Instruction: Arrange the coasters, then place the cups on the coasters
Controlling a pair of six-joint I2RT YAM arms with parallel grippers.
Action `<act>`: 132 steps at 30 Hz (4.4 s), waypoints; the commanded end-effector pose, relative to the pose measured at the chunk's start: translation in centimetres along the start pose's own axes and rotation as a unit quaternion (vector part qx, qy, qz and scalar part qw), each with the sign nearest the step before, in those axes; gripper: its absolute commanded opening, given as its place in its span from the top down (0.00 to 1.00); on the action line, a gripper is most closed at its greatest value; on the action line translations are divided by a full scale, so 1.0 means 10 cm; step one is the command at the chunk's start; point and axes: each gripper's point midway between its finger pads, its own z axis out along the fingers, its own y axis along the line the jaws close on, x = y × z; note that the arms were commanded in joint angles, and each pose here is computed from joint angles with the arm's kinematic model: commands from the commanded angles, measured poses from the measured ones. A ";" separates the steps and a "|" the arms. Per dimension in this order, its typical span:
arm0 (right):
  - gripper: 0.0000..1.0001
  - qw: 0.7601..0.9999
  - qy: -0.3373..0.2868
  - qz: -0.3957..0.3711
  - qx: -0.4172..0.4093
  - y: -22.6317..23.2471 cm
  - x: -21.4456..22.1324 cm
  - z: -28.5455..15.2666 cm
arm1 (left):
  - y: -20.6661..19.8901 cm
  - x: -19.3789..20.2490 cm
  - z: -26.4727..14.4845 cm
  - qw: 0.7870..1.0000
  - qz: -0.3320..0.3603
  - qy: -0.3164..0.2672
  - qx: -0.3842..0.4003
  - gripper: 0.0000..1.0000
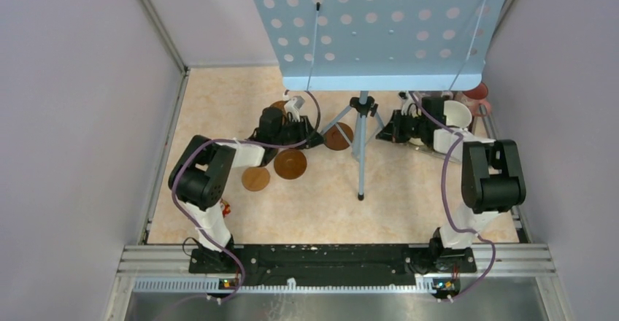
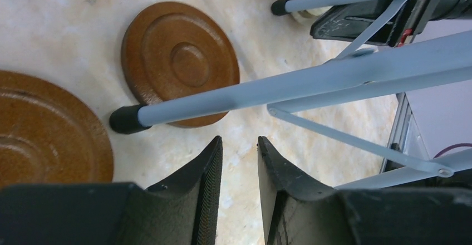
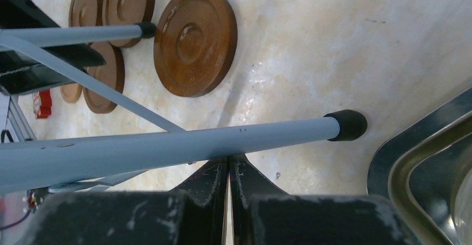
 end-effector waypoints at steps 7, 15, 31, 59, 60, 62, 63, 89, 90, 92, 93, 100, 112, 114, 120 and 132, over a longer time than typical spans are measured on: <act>1.00 0.994 -0.110 -0.002 0.017 0.14 -0.45 0.01 | -0.26 -0.38 0.16 0.995 -0.017 -0.096 0.017 0.58; 1.00 0.989 -0.139 0.004 0.052 0.00 -0.60 0.06 | -0.14 -0.43 0.28 0.993 -0.021 -0.114 0.000 0.57; 1.00 0.983 -0.173 -0.011 0.053 -0.11 -1.11 0.26 | 0.07 -0.66 0.42 0.993 0.006 -0.118 -0.001 0.54; 1.00 0.972 -0.230 -0.004 0.045 -0.44 -1.83 0.81 | 0.62 -1.15 0.75 0.992 0.022 -0.120 -0.017 0.52; 1.00 0.972 -0.231 -0.006 0.044 -0.44 -1.85 0.83 | 0.65 -1.17 0.76 0.992 0.023 -0.120 -0.019 0.52; 1.00 0.971 -0.233 -0.008 0.042 -0.45 -1.90 0.88 | 0.70 -1.23 0.79 0.992 0.027 -0.121 -0.019 0.51; 1.00 0.971 -0.233 -0.008 0.042 -0.46 -1.91 0.91 | 0.73 -1.26 0.81 0.992 0.027 -0.121 -0.021 0.51; 0.98 0.969 -0.242 -0.038 0.040 -0.66 -2.48 1.54 | 1.43 -1.93 1.03 0.981 0.061 -0.175 -0.065 0.47; 0.97 0.969 -0.242 -0.040 0.039 -0.65 -2.48 1.56 | 1.46 -1.98 1.01 0.979 0.062 -0.180 -0.066 0.46; 0.95 0.969 -0.241 -0.041 0.039 -0.66 -2.48 1.61 | 1.52 -2.03 0.99 0.978 0.062 -0.186 -0.068 0.45; 0.94 0.969 -0.242 -0.042 0.039 -0.65 -2.49 1.62 | 1.56 -2.04 0.99 0.978 0.062 -0.187 -0.070 0.45; 0.93 0.967 -0.246 -0.056 0.044 -0.68 -2.55 1.70 | 1.74 -2.11 1.01 0.976 0.056 -0.195 -0.078 0.43; 0.79 0.966 -0.247 -0.080 0.021 -0.37 -2.62 1.48 | 1.53 -2.19 0.85 0.975 0.073 -0.199 -0.063 0.38; 0.73 0.966 -0.246 -0.082 0.019 -0.30 -2.60 1.39 | 1.42 -2.21 0.78 0.975 0.078 -0.200 -0.057 0.36; 0.66 0.963 -0.248 -0.104 0.023 -0.05 -2.48 1.03 | 1.13 -2.11 0.50 0.974 0.102 -0.196 -0.053 0.33; 0.44 0.970 -0.193 -0.140 0.041 0.38 -1.88 0.27 | 0.62 -1.66 -0.31 0.978 0.151 -0.123 -0.075 0.17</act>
